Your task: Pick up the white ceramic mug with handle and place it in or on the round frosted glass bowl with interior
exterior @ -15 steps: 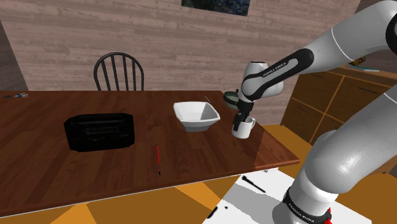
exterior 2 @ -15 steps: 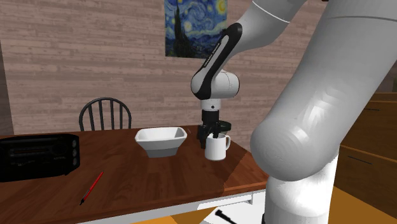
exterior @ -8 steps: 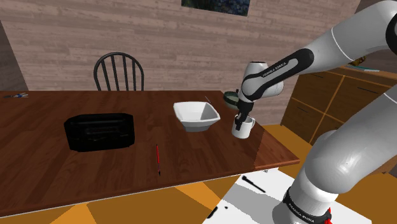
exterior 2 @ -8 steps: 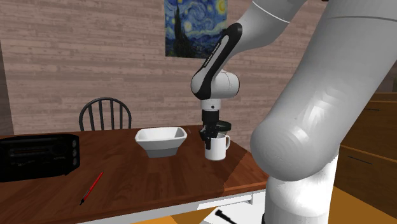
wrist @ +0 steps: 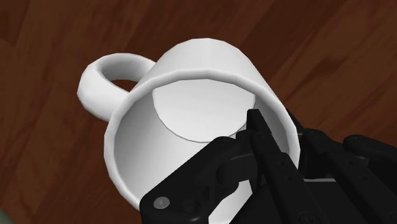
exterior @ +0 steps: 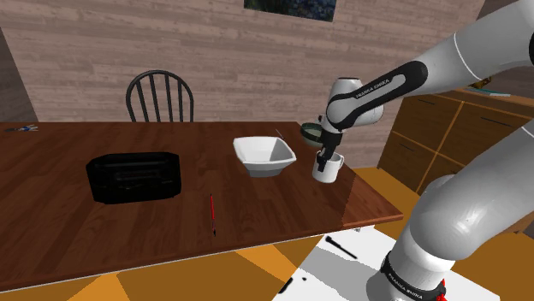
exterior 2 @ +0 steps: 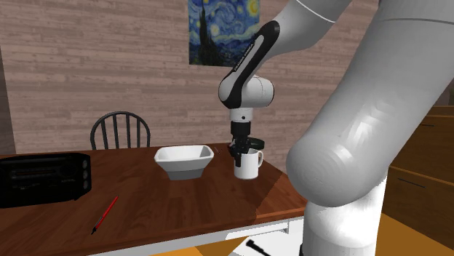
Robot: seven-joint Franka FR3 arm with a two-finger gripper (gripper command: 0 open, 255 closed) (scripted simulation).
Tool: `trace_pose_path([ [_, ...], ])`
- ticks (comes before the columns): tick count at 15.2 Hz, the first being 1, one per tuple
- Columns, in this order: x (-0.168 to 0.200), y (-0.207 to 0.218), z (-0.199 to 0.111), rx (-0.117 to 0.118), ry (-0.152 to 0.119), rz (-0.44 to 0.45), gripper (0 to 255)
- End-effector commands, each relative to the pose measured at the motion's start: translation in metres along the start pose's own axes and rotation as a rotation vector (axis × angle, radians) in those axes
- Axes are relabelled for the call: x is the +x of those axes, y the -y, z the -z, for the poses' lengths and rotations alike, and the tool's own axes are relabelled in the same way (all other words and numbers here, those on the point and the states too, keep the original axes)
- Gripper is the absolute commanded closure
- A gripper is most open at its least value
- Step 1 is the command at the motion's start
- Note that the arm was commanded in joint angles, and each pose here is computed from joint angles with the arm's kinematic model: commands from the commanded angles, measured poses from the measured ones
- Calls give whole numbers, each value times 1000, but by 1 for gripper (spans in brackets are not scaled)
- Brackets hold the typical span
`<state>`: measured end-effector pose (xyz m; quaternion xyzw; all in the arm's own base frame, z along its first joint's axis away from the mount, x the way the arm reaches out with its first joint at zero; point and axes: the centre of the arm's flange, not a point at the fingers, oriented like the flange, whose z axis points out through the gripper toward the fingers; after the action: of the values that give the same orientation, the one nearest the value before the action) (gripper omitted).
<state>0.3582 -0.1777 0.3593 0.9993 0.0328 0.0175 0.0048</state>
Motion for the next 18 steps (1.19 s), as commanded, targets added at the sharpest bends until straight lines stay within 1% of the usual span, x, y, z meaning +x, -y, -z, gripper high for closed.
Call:
trace_pose_path([
  [1, 0, 0, 10, 0, 0, 0, 255],
  [18, 3, -1, 100, 0, 0, 0, 255],
])
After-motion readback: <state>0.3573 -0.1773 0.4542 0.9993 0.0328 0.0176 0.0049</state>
